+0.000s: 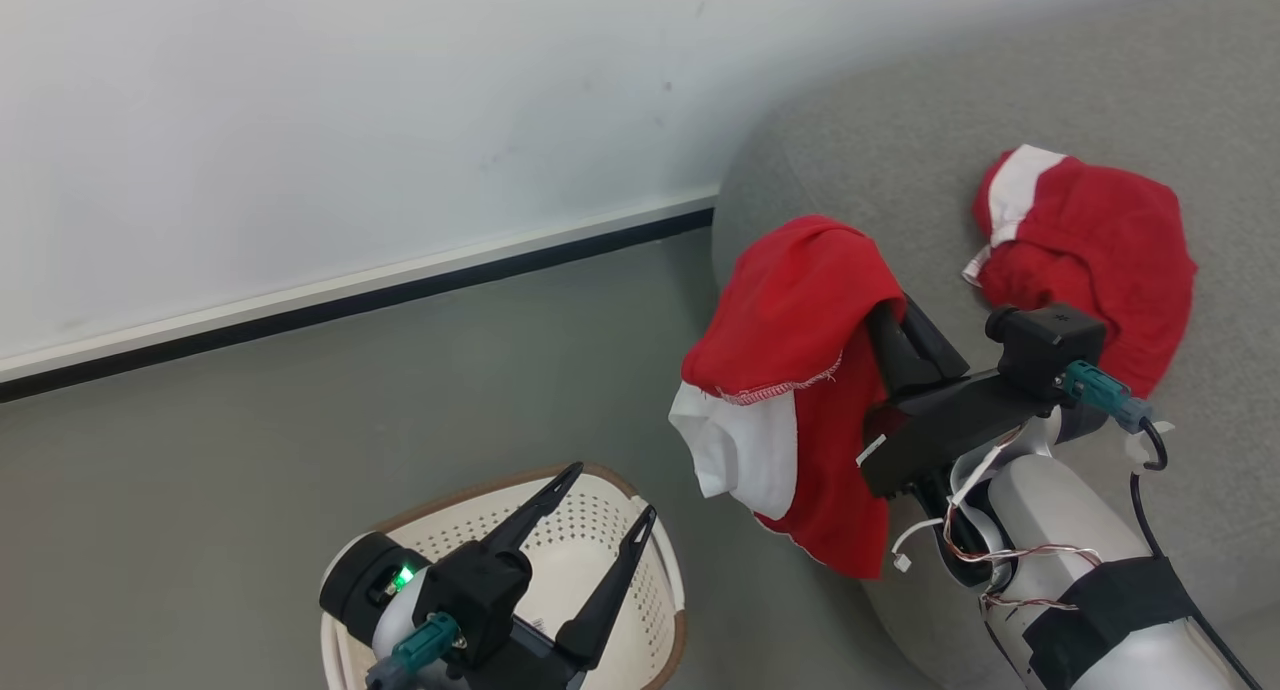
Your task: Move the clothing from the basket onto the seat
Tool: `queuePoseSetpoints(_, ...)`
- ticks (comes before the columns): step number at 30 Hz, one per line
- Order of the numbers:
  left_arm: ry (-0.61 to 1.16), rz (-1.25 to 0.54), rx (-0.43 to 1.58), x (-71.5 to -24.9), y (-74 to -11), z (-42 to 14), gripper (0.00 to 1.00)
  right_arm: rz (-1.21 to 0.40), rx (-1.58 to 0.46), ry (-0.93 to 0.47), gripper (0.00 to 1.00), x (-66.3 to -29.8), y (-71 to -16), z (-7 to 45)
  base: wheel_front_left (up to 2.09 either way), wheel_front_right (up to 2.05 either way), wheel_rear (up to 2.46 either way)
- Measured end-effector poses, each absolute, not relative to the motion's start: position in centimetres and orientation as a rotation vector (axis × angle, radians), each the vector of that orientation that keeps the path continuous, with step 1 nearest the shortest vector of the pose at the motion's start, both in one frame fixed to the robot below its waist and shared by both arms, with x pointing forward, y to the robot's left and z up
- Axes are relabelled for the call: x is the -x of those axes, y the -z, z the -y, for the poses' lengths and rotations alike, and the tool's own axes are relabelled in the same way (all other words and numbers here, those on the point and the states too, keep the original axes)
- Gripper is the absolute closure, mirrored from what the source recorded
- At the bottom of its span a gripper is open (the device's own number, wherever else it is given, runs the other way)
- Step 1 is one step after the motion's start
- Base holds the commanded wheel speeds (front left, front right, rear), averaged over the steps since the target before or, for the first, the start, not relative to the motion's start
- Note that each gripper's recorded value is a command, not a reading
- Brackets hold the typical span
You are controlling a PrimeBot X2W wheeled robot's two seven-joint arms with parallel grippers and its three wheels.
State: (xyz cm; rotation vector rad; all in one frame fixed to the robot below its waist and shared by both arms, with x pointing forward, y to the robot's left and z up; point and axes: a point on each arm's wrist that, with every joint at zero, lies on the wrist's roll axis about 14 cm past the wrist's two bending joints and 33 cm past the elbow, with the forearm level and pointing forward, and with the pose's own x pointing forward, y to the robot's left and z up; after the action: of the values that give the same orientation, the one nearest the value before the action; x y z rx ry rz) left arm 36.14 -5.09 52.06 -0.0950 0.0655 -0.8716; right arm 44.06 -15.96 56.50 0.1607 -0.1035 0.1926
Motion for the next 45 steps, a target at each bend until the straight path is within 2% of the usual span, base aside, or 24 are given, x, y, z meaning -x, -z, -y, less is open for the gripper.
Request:
queuePoseSetpoints(18, 1.005, -0.090, 0.092, -37.1, -50.9, 9.0, 0.00, 0.094, -0.151, 0.048, 1.00, -43.4, -55.5, 24.8, 0.00, 0.00, 0.00)
queuePoseSetpoints(30, 1.029, -0.090, 0.108, -38.0, -50.7, 9.6, 0.00, 0.174, -0.081, 0.157, 1.00, -46.6, -60.0, 30.7, 0.00, 0.00, 0.00)
queuePoseSetpoints(45, 1.017, -0.094, 0.116, -39.4, -50.0, 8.5, 0.00, 0.331, 0.035, 0.329, 1.00, -50.6, -68.9, 38.6, 0.00, 0.00, 0.00)
